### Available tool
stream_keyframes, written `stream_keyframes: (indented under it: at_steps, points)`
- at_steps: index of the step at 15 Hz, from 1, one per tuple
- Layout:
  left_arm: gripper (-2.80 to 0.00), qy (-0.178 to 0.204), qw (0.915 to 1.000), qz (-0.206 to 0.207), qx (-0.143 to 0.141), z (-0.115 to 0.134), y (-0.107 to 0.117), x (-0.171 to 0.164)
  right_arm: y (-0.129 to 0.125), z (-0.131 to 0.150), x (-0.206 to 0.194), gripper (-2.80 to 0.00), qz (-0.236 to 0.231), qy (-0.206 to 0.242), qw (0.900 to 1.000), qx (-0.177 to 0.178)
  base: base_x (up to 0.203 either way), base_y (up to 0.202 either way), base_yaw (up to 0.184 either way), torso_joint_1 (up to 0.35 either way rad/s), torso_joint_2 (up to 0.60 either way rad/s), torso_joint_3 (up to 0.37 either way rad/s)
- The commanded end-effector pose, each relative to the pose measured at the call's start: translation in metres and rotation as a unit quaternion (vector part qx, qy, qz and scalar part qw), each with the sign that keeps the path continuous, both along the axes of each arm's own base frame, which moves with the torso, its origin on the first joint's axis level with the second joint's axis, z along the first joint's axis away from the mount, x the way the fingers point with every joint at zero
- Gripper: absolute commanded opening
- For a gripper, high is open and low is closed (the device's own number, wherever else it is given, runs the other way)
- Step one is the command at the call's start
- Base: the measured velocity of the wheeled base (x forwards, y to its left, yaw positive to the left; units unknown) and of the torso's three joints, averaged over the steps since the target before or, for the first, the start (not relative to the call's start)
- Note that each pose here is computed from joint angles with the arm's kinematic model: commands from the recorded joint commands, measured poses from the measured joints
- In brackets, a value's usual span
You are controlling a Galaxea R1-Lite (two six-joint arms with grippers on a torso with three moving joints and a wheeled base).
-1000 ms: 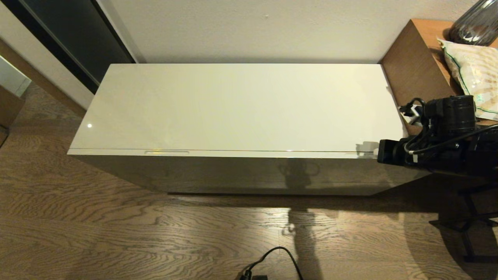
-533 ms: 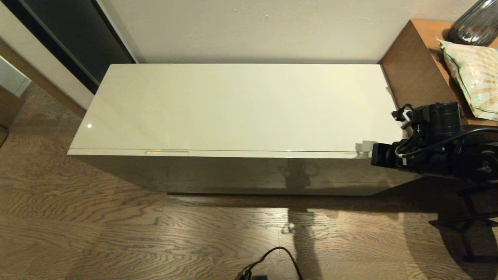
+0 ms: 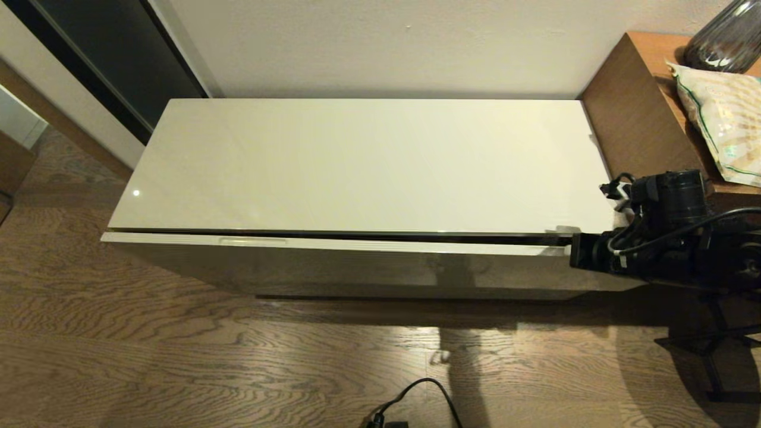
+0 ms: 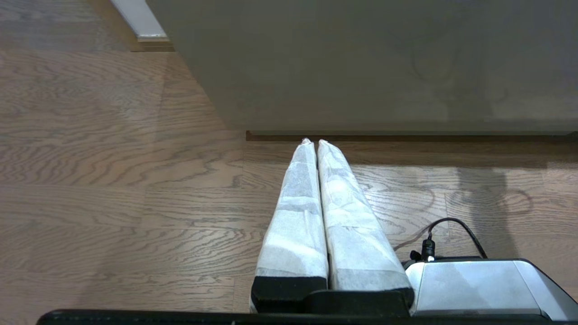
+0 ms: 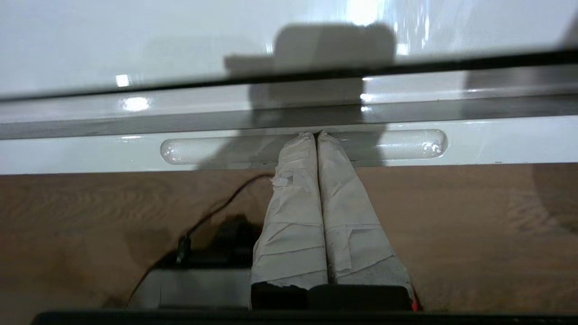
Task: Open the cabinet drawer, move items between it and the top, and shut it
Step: Open the drawer, then take out the disposable slippers from the drawer
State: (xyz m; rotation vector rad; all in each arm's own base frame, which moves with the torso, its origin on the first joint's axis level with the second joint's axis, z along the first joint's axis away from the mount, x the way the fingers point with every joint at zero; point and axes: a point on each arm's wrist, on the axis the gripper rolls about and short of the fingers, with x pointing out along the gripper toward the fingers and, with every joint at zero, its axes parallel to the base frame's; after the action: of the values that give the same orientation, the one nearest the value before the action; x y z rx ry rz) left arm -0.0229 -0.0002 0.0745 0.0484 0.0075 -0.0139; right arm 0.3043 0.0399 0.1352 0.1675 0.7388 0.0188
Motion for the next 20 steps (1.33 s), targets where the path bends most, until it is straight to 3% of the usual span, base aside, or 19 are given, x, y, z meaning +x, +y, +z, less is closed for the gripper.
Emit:
stream_keyframes:
  at_steps: [1,6,11,14,20]
  points:
    - [-2.80,0.001,1.0000,0.000,0.000,0.000,0.000,0.000,-0.002,0.000,-0.023,-2.80,0.004,0.033,0.999,0.013,0.000,0.000,0.000,0.000,0.00,0.000]
    - [-2.80,0.001,1.0000,0.000,0.000,0.000,0.000,0.000,-0.009,0.027,-0.090,-2.80,-0.003,0.070,0.995,0.073,0.000,0.000,0.000,0.000,0.00,0.000]
    - [-2.80,0.001,1.0000,0.000,0.000,0.000,0.000,0.000,-0.023,0.072,-0.196,-2.80,-0.011,0.021,0.994,0.105,0.000,0.000,0.000,0.000,0.00,0.000]
    - [-2.80,0.001,1.0000,0.000,0.000,0.000,0.000,0.000,-0.031,0.082,-0.254,-2.80,-0.025,0.038,0.992,0.114,0.000,0.000,0.000,0.000,0.00,0.000]
    - [-2.80,0.001,1.0000,0.000,0.000,0.000,0.000,0.000,-0.030,0.080,-0.247,-2.80,-0.030,0.064,0.991,0.113,0.000,0.000,0.000,0.000,0.00,0.000]
